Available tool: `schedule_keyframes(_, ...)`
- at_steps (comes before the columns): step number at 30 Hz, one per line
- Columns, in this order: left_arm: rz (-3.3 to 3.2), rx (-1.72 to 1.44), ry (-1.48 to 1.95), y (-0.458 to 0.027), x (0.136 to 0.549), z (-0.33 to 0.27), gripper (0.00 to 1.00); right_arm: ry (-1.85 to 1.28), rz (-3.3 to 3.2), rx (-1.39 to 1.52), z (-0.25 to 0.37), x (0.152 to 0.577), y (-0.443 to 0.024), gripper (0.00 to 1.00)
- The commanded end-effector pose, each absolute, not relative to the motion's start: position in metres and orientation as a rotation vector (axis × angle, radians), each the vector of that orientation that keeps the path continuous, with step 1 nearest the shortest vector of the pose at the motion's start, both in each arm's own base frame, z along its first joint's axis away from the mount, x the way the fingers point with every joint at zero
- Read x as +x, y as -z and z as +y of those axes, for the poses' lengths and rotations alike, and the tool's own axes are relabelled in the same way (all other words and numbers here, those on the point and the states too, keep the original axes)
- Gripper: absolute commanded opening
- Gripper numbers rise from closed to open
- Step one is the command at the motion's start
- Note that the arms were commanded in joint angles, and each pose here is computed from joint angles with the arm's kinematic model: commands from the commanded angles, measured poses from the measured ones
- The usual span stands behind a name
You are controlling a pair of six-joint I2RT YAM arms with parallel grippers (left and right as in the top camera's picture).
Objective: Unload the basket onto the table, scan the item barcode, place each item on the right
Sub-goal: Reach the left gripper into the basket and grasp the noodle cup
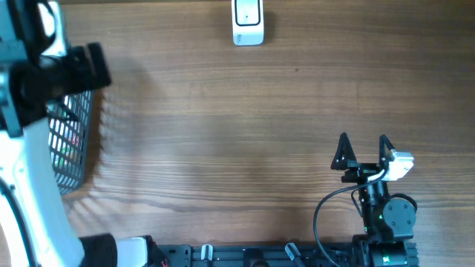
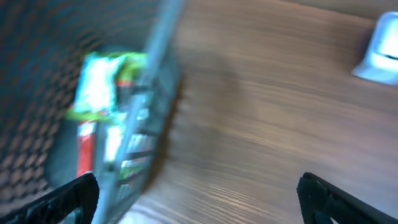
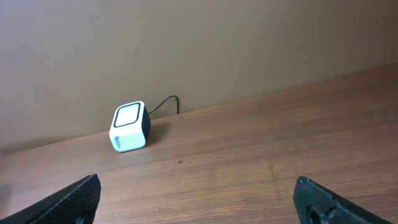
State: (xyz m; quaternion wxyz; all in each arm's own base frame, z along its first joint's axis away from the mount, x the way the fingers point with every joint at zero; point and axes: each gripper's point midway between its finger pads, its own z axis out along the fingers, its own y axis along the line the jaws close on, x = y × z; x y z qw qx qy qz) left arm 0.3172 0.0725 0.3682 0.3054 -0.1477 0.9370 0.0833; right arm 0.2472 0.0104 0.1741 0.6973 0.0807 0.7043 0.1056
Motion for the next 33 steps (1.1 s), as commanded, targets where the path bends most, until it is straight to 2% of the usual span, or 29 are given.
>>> schedule_keyframes(1, 2.415, -0.691, -0.347, -0.369, 0.307, 0.137, 1.0, -0.239, 1.556, 0.184, 0.01, 0.247, -0.177, 1.0)
schedule_keyframes(6, 2.401, -0.896, -0.317, -0.352, 0.301, 0.186, 1.0, -0.239, 1.556, 0.183, 0.01, 0.247, -0.177, 1.0)
schedule_keyframes(13, 2.503, -1.051, -0.305, -0.304, 0.302, 0.226, 1.0, -0.239, 1.556, 0.183, 0.01, 0.247, -0.177, 1.0)
schedule_keyframes(24, 2.737, -1.072, -0.274, -0.215, 0.298, 0.237, 1.0, -0.239, 1.556, 0.184, 0.01, 0.247, -0.177, 1.0)
schedule_keyframes(29, 2.782, -0.931, 0.006, -0.179, 0.308, 0.226, 1.0, -0.239, 1.556, 0.184, 0.01, 0.247, -0.177, 1.0)
schedule_keyframes(33, 2.768, -0.967, 0.025, -0.163, 0.304, 0.234, 1.0, -0.239, 1.556, 0.183, 0.01, 0.247, -0.177, 1.0)
